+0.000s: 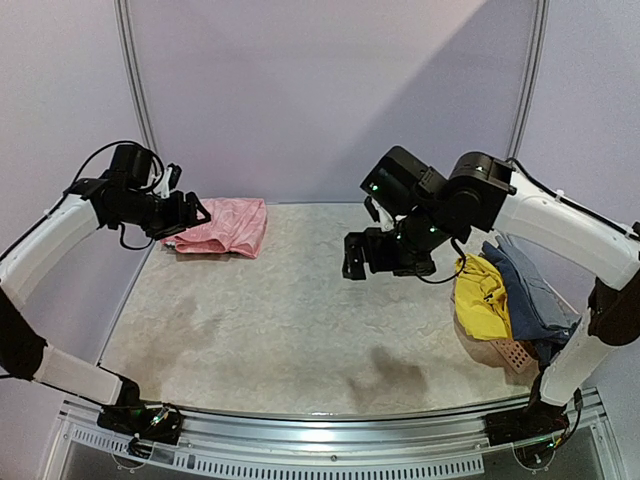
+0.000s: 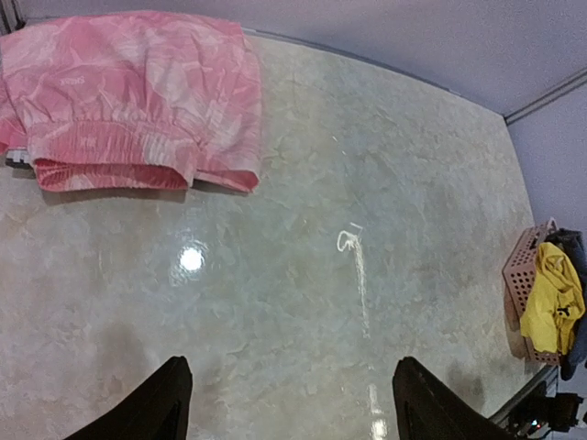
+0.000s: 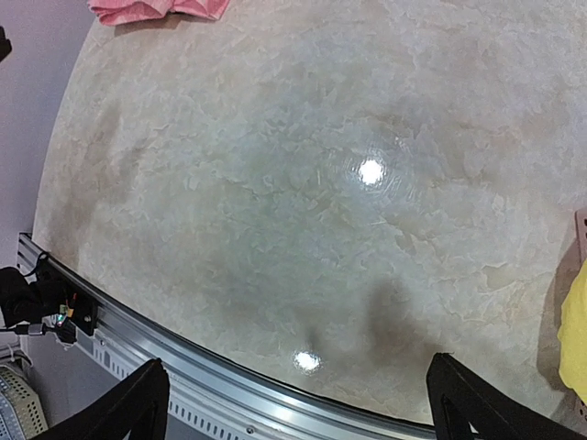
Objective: Fold and stack the mixed laundry pile
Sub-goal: Reset both arms
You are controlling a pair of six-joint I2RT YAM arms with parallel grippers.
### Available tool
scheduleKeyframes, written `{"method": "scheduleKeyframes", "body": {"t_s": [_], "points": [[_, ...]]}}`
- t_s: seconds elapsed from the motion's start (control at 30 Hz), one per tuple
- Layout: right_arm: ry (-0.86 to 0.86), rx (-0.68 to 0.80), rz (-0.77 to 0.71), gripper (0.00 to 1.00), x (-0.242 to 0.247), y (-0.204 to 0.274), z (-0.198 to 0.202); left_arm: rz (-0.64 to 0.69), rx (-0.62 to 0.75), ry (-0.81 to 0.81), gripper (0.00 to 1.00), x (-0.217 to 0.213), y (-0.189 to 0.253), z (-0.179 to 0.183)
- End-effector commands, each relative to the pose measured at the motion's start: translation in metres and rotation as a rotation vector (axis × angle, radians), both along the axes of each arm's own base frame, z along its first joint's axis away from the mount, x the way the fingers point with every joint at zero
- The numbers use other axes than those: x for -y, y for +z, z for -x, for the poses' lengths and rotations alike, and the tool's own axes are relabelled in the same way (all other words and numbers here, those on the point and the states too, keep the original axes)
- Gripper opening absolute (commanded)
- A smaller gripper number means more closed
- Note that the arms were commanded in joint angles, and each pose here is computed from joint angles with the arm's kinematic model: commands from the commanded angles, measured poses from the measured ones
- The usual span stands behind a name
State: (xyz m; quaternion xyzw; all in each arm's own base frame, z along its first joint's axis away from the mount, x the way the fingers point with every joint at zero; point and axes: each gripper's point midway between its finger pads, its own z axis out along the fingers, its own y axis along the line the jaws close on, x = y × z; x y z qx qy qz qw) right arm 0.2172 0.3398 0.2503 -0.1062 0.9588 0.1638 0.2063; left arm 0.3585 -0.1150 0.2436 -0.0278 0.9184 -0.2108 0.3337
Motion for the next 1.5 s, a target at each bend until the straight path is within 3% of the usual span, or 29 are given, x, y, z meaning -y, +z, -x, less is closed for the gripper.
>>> {"method": "scheduleKeyframes", "body": {"t_s": [0.0,0.2,0.3,0.4,0.47,0.57,0.63,0.9,1.03,1.13,1.23,1.4,1.47], "points": [[-0.017,0.111,-0.044,0.99,0.013,0.038,-0.005,-0.003,-0.031,-0.007,0.77,0.011,0.001,0.043],[-0.066,0.24,-0.155,0.99,0.024,0.08,-0.013,-0.026,-0.055,-0.033,0.78,0.013,-0.007,0.097],[-0.186,0.314,-0.245,0.99,0.039,0.099,-0.022,-0.021,-0.046,-0.029,0.81,0.007,-0.007,0.116],[-0.237,0.393,-0.429,0.99,0.041,0.12,-0.025,-0.029,-0.017,-0.031,0.88,-0.001,0.0,0.13],[-0.247,0.459,-0.546,0.99,0.043,0.128,-0.027,-0.051,0.01,-0.036,0.99,-0.007,0.004,0.137],[-0.378,0.557,-0.728,0.99,0.072,0.138,-0.029,-0.09,0.049,-0.043,1.0,-0.015,0.009,0.143],[-0.523,0.542,-0.792,0.99,0.099,0.132,-0.032,-0.115,0.084,-0.04,1.0,-0.021,0.014,0.147],[-0.609,0.531,-0.765,0.99,0.123,0.139,-0.031,-0.091,0.187,0.108,1.0,-0.04,0.026,0.139],[-0.653,0.557,-0.917,0.99,0.141,0.13,-0.025,-0.053,0.211,0.099,1.0,-0.032,0.028,0.13],[-0.811,0.532,-1.038,0.99,0.179,0.114,-0.019,-0.043,0.183,0.091,1.0,-0.027,0.025,0.126],[-0.891,0.551,-0.895,0.99,0.213,0.113,-0.011,-0.085,0.147,0.082,1.0,-0.027,0.02,0.121],[-0.877,0.641,-0.439,0.99,0.25,0.134,-0.005,-0.146,0.105,0.111,1.0,-0.032,0.016,0.112],[-0.783,0.649,-0.259,0.99,0.237,0.133,-0.014,-0.171,0.092,0.13,0.99,-0.035,0.012,0.106]]}}
